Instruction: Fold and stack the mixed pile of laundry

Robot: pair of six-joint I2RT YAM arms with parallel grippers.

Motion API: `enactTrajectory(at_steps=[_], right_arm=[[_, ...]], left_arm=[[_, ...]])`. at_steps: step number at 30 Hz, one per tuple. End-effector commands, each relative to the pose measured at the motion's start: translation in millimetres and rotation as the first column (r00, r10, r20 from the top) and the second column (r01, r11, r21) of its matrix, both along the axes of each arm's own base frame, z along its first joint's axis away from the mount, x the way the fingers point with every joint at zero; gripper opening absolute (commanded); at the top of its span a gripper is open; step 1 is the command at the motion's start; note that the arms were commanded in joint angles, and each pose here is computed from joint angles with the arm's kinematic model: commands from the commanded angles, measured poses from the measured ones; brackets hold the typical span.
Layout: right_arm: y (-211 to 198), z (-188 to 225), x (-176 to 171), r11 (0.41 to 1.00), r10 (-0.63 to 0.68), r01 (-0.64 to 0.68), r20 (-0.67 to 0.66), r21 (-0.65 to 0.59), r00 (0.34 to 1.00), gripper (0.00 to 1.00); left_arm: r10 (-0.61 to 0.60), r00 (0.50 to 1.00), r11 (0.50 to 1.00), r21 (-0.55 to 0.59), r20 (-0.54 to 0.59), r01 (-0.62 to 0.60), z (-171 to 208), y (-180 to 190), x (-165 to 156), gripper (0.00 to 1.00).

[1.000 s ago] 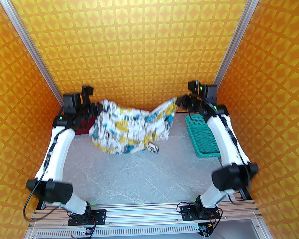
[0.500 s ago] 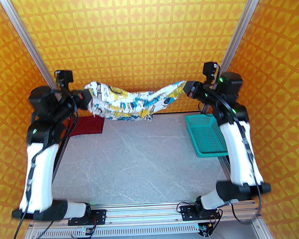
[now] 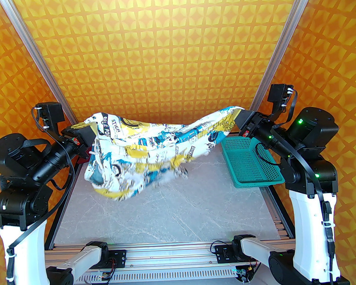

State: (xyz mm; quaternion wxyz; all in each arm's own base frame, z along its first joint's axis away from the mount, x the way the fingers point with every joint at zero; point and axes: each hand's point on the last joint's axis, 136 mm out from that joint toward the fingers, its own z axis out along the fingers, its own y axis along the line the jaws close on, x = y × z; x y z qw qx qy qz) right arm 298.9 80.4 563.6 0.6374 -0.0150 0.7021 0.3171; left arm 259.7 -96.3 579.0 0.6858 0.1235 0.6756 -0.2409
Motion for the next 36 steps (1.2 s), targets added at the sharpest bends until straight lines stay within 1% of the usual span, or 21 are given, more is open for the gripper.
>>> enactTrajectory(at_steps=[1, 4, 6, 9, 11, 14, 15, 17, 20, 22, 23, 24, 26, 27, 30, 31, 33, 34, 35, 36], right_arm=[[-2, -20, 28, 1.0, -0.01, 0.01, -0.07, 0.004, 0.997, 0.0], [0, -31, 56, 1.0, 0.007, -0.005, -0.097, 0.026, 0.995, 0.0], [2, -37, 79, 0.999, 0.021, -0.017, -0.103, 0.042, 0.994, 0.0], [1, -41, 122, 0.998, 0.017, -0.011, -0.09, 0.06, 0.996, 0.0], [2, -43, 154, 0.998, 0.019, -0.013, -0.097, 0.067, 0.995, 0.0], [5, -36, 181, 0.996, 0.043, -0.036, -0.085, 0.08, 0.995, 0.0], [5, -28, 183, 0.995, 0.049, -0.043, -0.072, 0.087, 0.996, 0.0], [7, -9, 179, 0.994, 0.061, -0.058, -0.023, 0.087, 0.998, 0.0], [4, 11, 165, 0.997, 0.044, -0.046, 0.038, 0.067, 0.998, 0.0], [4, 10, 156, 0.997, 0.048, -0.05, 0.039, 0.053, 0.998, 0.0], [4, 3, 152, 0.998, 0.05, -0.051, 0.024, 0.048, 0.998, 0.0], [5, -6, 149, 0.998, 0.051, -0.051, 0.003, 0.042, 0.999, 0.0], [3, -34, 137, 0.999, 0.042, -0.041, -0.049, 0.026, 0.998, 0.0], [2, -55, 133, 0.999, 0.036, -0.034, -0.085, 0.021, 0.996, 0.0], [0, -125, 108, 0.999, 0.02, -0.014, -0.176, 0.031, 0.984, 0.0], [0, -158, 99, 0.999, 0.02, -0.011, -0.234, 0.043, 0.972, 0.0], [1, -225, 77, 0.998, 0.025, -0.002, -0.358, 0.065, 0.934, 0.0], [1, -263, 64, 0.997, 0.025, 0.009, -0.426, 0.077, 0.904, 0.0], [-1, -302, 49, 0.996, 0.013, 0.03, -0.498, 0.08, 0.867, 0.0], [-3, -333, 35, 0.996, 0.001, 0.052, -0.555, 0.079, 0.832, 0.03]], left_arm=[[-0.015, 0.997, 1.0, -0.003, -0.07, 0.015, -16, -4, 19, 0.0], [-0.019, 0.994, 1.0, -0.014, -0.111, 0.017, -29, -7, 45, 0.0], [-0.018, 0.992, 1.0, -0.013, -0.121, 0.016, -36, -9, 68, 0.0], [-0.016, 0.995, 1.0, 0.002, -0.099, 0.016, -41, -12, 112, 0.0], [-0.008, 0.996, 1.0, 0.002, -0.091, 0.008, -37, -12, 144, 0.0], [-0.01, 0.999, 1.0, -0.002, -0.042, 0.01, -20, -15, 171, 0.0], [-0.011, 1.0, 1.0, -0.012, -0.02, 0.01, -12, -15, 175, 0.0], [-0.011, 1.0, 1.0, -0.025, 0.027, 0.012, 4, -15, 173, 0.0], [-0.009, 0.996, 1.0, -0.012, 0.084, 0.01, 22, -13, 154, 0.0], [-0.01, 0.998, 1.0, -0.008, 0.067, 0.01, 17, -13, 144, 0.0], [-0.01, 0.999, 1.0, -0.006, 0.047, 0.01, 10, -12, 136, 0.0], [-0.009, 1.0, 1.0, -0.005, 0.021, 0.01, 0, -11, 130, 0.0], [-0.01, 0.999, 1.0, -0.007, -0.049, 0.01, -33, -10, 113, 0.0], [-0.012, 0.996, 1.0, -0.009, -0.087, 0.011, -53, -10, 104, 0.0], [-0.015, 0.969, 0.999, -0.031, -0.245, 0.007, -137, -8, 75, 0.0], [-0.022, 0.952, 0.999, -0.045, -0.306, 0.009, -169, -8, 63, 0.02], [-0.048, 0.898, 0.997, -0.078, -0.438, 0.016, -232, -12, 44, 0.05], [-0.062, 0.854, 0.996, -0.09, -0.517, 0.018, -267, -15, 34, 0.07], [-0.07, 0.808, 0.994, -0.104, -0.585, 0.01, -298, -17, 23, 0.11], [-0.076, 0.767, 0.993, -0.118, -0.638, 0.0, -321, -19, 15, 0.2]])
